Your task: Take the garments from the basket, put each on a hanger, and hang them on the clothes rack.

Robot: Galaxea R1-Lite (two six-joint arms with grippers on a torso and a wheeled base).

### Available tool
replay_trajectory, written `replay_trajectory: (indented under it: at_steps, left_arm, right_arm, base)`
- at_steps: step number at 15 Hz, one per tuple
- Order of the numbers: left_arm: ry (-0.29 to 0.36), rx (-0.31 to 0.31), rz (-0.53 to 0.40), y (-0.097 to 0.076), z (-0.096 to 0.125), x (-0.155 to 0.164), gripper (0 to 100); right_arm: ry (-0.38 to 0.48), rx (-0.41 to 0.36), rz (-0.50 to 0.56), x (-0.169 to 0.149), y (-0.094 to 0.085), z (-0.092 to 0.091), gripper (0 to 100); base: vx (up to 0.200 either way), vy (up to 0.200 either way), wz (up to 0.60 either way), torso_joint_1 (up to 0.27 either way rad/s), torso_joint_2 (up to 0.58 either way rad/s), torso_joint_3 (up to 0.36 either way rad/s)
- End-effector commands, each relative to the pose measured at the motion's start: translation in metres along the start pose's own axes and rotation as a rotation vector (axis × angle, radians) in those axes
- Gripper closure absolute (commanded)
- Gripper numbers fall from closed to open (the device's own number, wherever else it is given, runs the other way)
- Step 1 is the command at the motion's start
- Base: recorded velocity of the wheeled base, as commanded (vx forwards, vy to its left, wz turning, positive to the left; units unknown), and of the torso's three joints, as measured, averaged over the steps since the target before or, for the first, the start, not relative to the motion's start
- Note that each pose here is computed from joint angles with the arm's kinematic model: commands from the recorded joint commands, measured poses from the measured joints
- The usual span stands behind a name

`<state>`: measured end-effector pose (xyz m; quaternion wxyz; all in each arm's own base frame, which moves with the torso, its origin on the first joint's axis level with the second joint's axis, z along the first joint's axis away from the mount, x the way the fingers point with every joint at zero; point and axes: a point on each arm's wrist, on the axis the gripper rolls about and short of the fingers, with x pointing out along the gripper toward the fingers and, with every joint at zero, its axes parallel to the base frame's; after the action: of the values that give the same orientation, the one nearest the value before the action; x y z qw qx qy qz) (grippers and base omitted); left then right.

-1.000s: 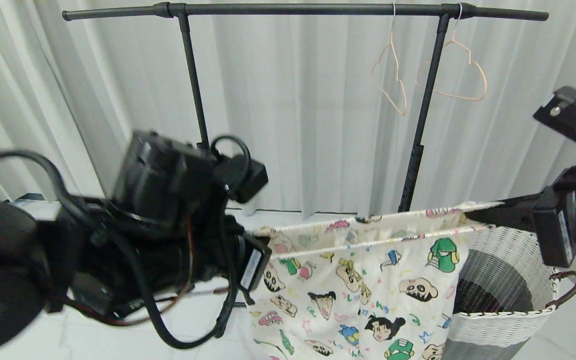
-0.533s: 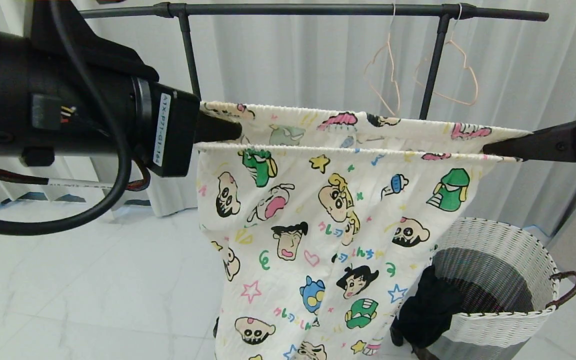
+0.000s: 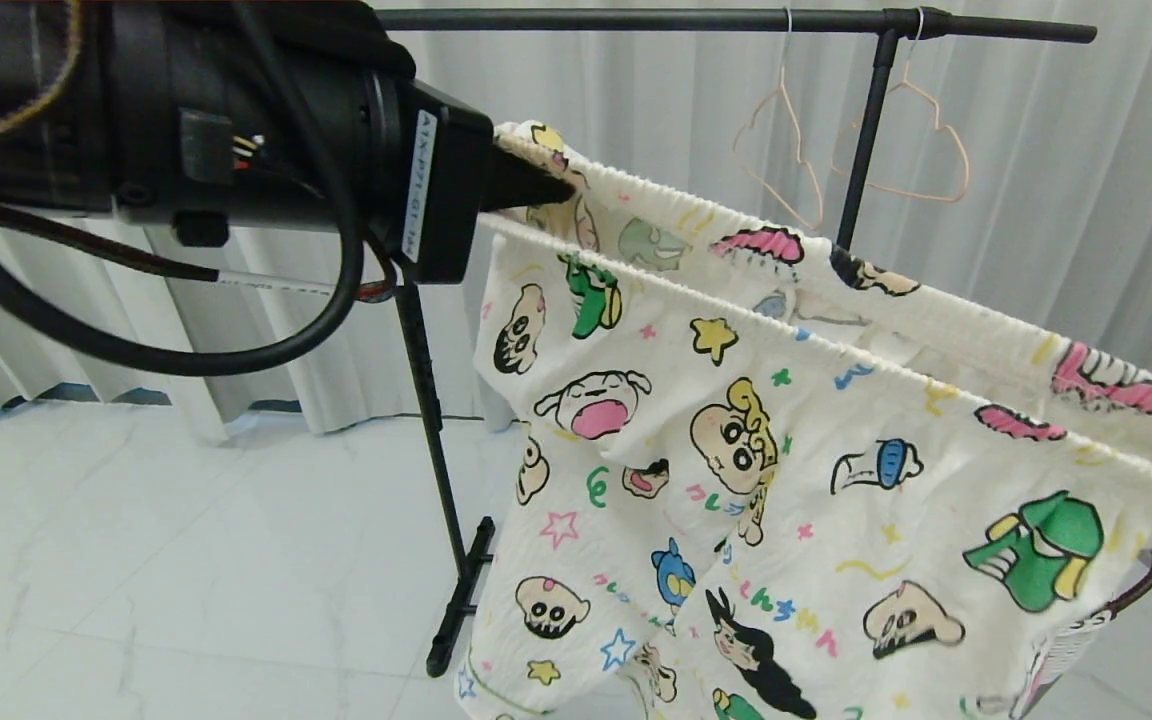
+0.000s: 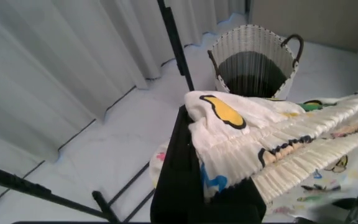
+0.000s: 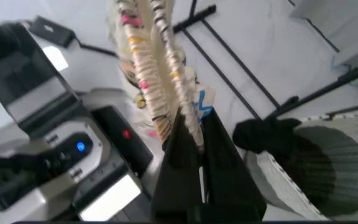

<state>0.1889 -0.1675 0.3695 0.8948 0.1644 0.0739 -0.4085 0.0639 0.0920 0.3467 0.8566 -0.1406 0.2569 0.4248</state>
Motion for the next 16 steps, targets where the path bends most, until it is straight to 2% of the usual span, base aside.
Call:
replay_trajectory:
  at_steps: [1,5,6,7,8,10,11,12,13,16]
  left_arm:
    - [0.027,-0.008,-0.007,0.0,-0.004,0.015,100]
    - [0.009,-0.072,0.006,0.001,0.001,0.011,100]
    - [0.017,-0.124,-0.002,-0.001,0.001,0.004,100]
    - [0.052,-0.19,-0.026,-0.009,0.0,-0.006,100]
    - [0.092,-0.264,-0.049,-0.019,0.0,-0.017,100]
    - [0.166,-0.355,-0.099,-0.041,-0.002,-0.044,100]
    - [0.182,-0.375,-0.115,-0.045,-0.004,-0.052,100]
    - [0.221,-0.393,-0.161,-0.055,-0.01,-0.064,100]
    - [0.242,-0.388,-0.168,-0.058,-0.015,-0.066,100]
    - [0.283,-0.376,-0.11,-0.059,-0.024,-0.059,100]
  right_arm:
    - [-0.009,-0.021,0.002,-0.006,0.003,-0.004,100]
    - [-0.009,-0.007,-0.045,-0.001,0.001,-0.001,100]
    - [-0.017,0.008,-0.072,0.004,-0.001,0.003,100]
    - [-0.042,0.027,-0.097,0.01,-0.005,0.01,100]
    - [-0.07,0.046,-0.127,0.016,-0.009,0.02,100]
    - [-0.1,0.074,-0.161,0.033,-0.019,0.048,100]
    - [-0.114,0.077,-0.167,0.039,-0.021,0.057,100]
    - [-0.149,0.079,-0.169,0.049,-0.023,0.075,100]
    - [-0.166,0.08,-0.169,0.053,-0.024,0.084,100]
    - [-0.158,0.079,-0.167,0.058,-0.024,0.087,100]
  base:
    - [0.0,0.0,0.0,0.0,0.0,0.0]
    - [0.0,0.0,0.0,0.0,0.0,0.0]
    - [0.0,0.0,0.0,0.0,0.0,0.0]
    - [0.0,0.0,0.0,0.0,0.0,0.0]
    - [0.0,0.0,0.0,0.0,0.0,0.0]
    - [0.0,0.0,0.0,0.0,0.0,0.0]
    - [0.0,0.0,0.0,0.0,0.0,0.0]
    - [0.0,0.0,0.0,0.0,0.0,0.0]
    - [0.0,0.0,0.0,0.0,0.0,0.0]
    - [0.0,0.0,0.0,0.0,0.0,0.0]
